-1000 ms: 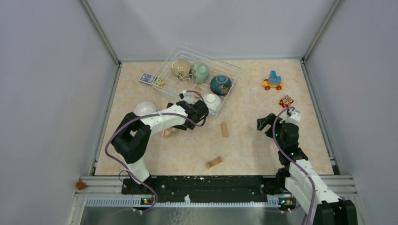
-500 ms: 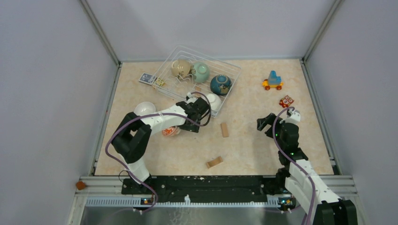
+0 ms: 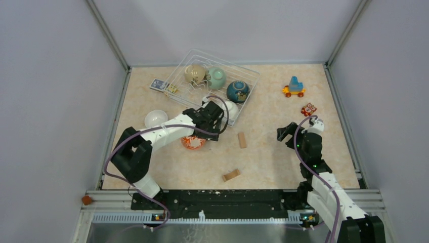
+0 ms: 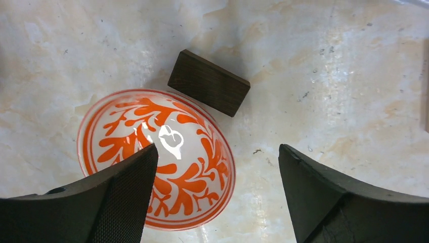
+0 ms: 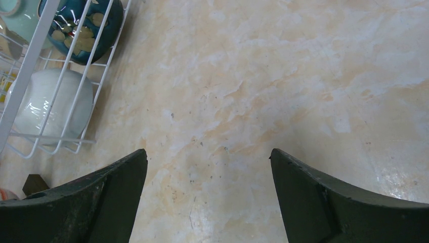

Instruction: Unload the bowls from the dish rack

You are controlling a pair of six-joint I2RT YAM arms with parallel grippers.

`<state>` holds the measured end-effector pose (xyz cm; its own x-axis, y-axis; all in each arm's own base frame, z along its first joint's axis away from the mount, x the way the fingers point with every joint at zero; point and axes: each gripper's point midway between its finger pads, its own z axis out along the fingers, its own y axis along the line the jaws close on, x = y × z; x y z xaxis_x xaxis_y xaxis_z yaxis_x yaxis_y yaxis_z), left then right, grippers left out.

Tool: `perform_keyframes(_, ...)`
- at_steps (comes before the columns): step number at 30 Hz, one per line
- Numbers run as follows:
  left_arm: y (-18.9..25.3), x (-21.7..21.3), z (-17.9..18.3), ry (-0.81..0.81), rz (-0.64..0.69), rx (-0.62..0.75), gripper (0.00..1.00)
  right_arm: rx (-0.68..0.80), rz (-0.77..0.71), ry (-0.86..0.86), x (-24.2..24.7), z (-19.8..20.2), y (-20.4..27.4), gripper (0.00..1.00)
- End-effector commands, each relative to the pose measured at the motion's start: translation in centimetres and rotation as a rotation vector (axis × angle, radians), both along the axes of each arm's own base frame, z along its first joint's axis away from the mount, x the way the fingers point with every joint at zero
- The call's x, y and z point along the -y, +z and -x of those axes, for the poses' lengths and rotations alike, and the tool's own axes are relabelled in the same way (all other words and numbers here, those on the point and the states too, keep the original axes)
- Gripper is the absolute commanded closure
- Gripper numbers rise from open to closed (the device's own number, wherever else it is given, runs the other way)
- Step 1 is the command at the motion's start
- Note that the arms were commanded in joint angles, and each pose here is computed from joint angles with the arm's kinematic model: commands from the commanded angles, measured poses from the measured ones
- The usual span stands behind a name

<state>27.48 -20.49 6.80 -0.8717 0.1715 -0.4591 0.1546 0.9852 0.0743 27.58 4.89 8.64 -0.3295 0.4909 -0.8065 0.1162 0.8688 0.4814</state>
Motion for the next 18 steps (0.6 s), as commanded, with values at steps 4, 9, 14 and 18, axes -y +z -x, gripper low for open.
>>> perform_keyframes(4,4.2,0.7,-0.5,-0.019,0.154,0.094,0.11,0.037,-0.001,0.000,-0.1,-0.4,0.9,0.09)
perform_keyframes(9,6.4,-1.0,-0.7,0.048,0.180,0.167,0.18,0.036,0.000,0.000,-0.1,-0.4,0.9,0.09)
perform_keyframes(14,6.8,-3.7,-0.5,0.145,0.192,0.201,0.30,0.037,-0.001,0.001,-0.1,-0.4,0.9,0.09)
perform_keyframes(18,6.3,-6.6,-0.1,0.250,0.200,0.192,0.33,0.037,-0.001,0.001,-0.1,-0.4,1.0,0.09)
